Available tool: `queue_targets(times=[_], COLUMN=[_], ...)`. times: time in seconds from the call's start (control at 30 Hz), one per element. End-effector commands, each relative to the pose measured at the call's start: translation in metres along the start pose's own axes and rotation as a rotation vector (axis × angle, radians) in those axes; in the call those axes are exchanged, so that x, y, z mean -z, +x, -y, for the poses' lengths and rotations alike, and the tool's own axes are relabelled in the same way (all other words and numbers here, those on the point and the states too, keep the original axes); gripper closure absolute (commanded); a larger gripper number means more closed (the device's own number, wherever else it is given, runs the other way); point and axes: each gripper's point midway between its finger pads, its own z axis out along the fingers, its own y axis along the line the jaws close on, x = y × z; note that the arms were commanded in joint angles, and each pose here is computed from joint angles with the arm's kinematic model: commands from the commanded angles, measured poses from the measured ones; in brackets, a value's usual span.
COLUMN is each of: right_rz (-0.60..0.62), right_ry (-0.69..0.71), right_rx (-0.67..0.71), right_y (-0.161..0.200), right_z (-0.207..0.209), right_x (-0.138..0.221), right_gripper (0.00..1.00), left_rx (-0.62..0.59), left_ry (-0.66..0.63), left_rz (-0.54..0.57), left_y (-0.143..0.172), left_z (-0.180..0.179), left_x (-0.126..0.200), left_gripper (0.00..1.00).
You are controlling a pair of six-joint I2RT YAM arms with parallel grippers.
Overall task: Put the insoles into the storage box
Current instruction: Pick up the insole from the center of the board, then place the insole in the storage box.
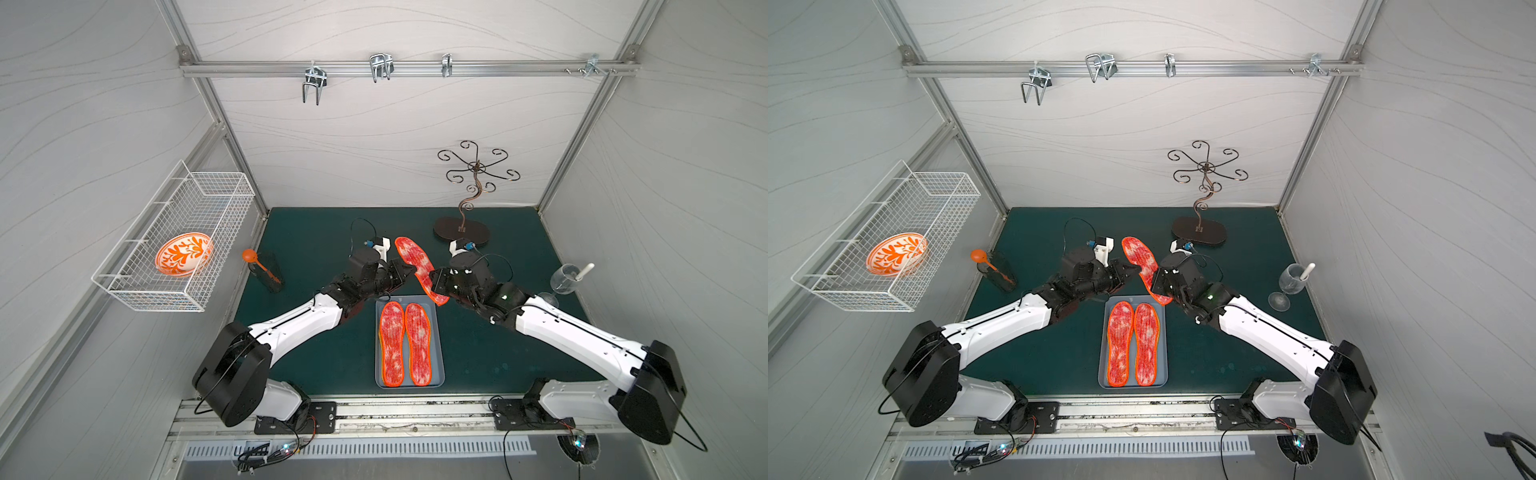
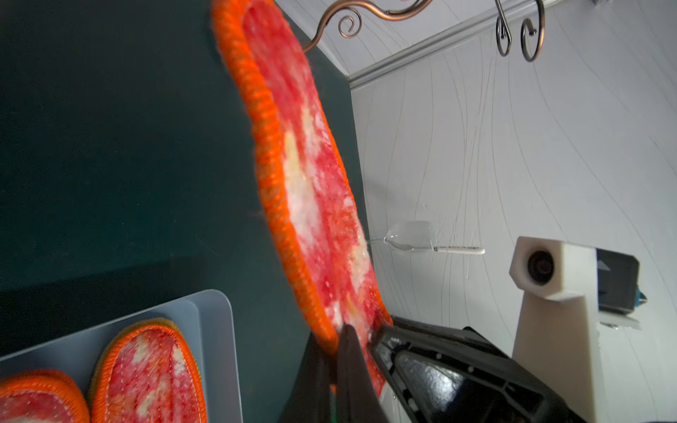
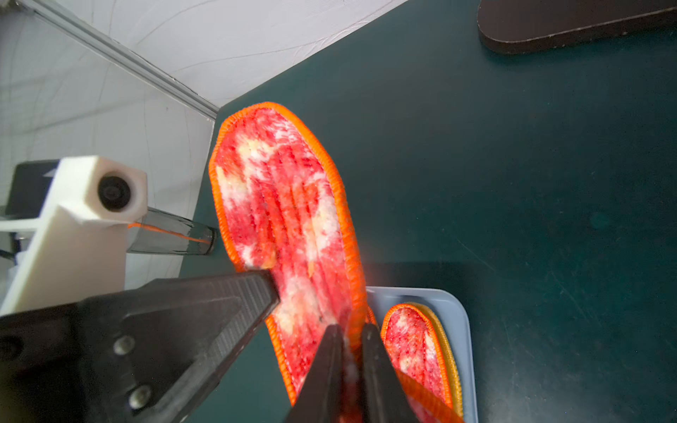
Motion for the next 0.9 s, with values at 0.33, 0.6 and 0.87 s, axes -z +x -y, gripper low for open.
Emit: queue_targets(times=[0.33, 0.6, 0.87], right_rz=[0.018, 0.041, 0.046], right_ry=[0.03, 0.102, 0.116], right_rx=[0.1, 0.108, 0.104], right_y=[-0.027, -0.033, -0.037], right_z=[0.032, 0.061, 0.068], right_x=[0.043, 0.057, 0.061], right_gripper=[0.38, 0.3, 0.28], left_rx=[-0.184, -0.088, -0.097], left_ry=[0.056, 0.032, -0.054], left_rz=[-0.327, -0.338, -0.381], left_y=[0.056, 0.112, 0.142], left_z=[0.004, -0.029, -0.068], left_x=[0.039, 0.028, 0.017], left_gripper=[1.0, 1.0, 1.0])
